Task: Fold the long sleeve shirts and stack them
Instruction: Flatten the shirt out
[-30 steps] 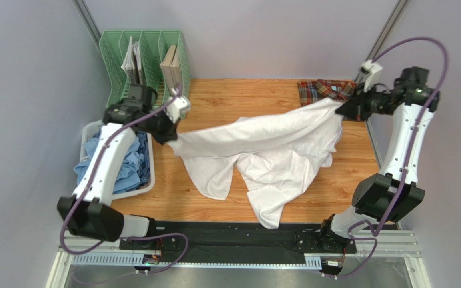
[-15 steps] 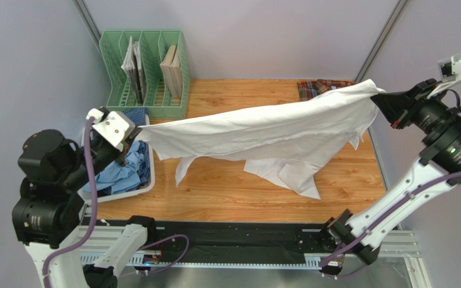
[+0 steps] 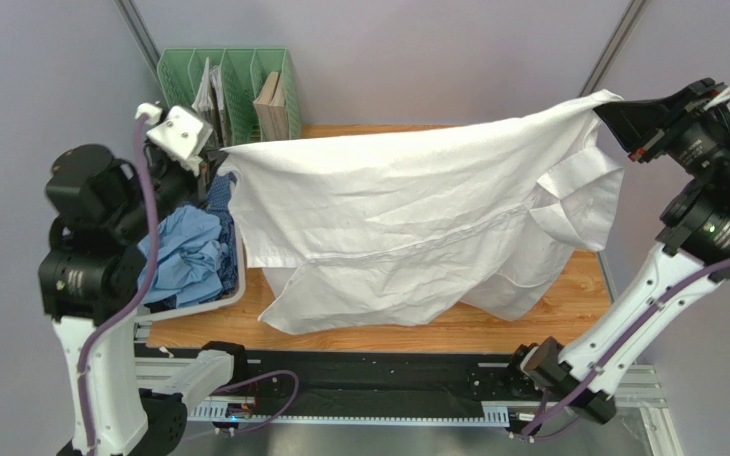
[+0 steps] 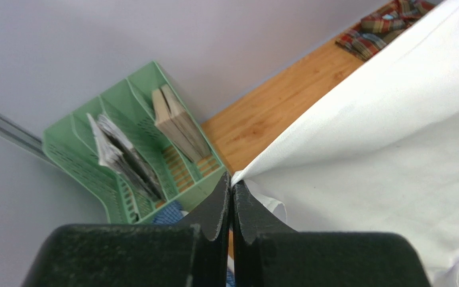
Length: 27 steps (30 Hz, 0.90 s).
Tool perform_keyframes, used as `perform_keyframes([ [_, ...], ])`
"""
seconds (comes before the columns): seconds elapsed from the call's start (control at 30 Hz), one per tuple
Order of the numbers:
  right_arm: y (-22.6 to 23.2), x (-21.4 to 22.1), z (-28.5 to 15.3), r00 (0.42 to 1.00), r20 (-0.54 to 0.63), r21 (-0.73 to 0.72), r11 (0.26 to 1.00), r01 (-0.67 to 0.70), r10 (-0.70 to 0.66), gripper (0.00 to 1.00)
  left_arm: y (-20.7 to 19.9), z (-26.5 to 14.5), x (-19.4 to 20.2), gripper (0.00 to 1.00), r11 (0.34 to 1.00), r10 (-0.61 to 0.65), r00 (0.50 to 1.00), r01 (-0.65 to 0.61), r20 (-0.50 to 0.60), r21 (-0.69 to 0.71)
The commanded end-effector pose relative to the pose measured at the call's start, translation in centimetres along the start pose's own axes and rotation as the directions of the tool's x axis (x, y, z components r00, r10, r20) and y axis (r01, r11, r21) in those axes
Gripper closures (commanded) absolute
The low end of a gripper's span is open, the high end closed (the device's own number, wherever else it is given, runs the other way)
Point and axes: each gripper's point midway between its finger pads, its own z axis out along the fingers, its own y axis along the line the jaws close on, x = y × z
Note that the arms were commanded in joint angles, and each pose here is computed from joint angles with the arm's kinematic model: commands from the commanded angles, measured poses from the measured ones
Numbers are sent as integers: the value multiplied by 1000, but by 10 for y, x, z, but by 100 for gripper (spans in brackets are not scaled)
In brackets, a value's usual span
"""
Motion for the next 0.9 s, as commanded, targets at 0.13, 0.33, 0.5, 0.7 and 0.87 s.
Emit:
perform_keyframes([
  [0.13, -98, 162, 68, 882, -352, 209, 945, -252, 313, 100, 1, 87, 69, 100, 985, -143, 977, 157, -157, 76],
  [0.33, -168, 142, 171, 911, -350, 240, 961, -141, 221, 100, 71, 195, 55, 100, 992, -121, 988, 118, -90, -46],
  [0.5, -152, -31, 188, 985, 169, 207, 978, -13, -23, 100, 150, 224, -62, 100, 975, -41, 973, 88, 228, -202],
  [0.7, -81, -192, 108, 707, 656, 254, 960, 122, -263, 100, 184, 146, -161, 100, 916, 150, 819, 96, 554, -390],
  [0.87, -103, -126, 141, 853, 465, 193, 967, 165, -238, 100, 145, 169, -104, 100, 980, 115, 910, -38, 399, -196],
])
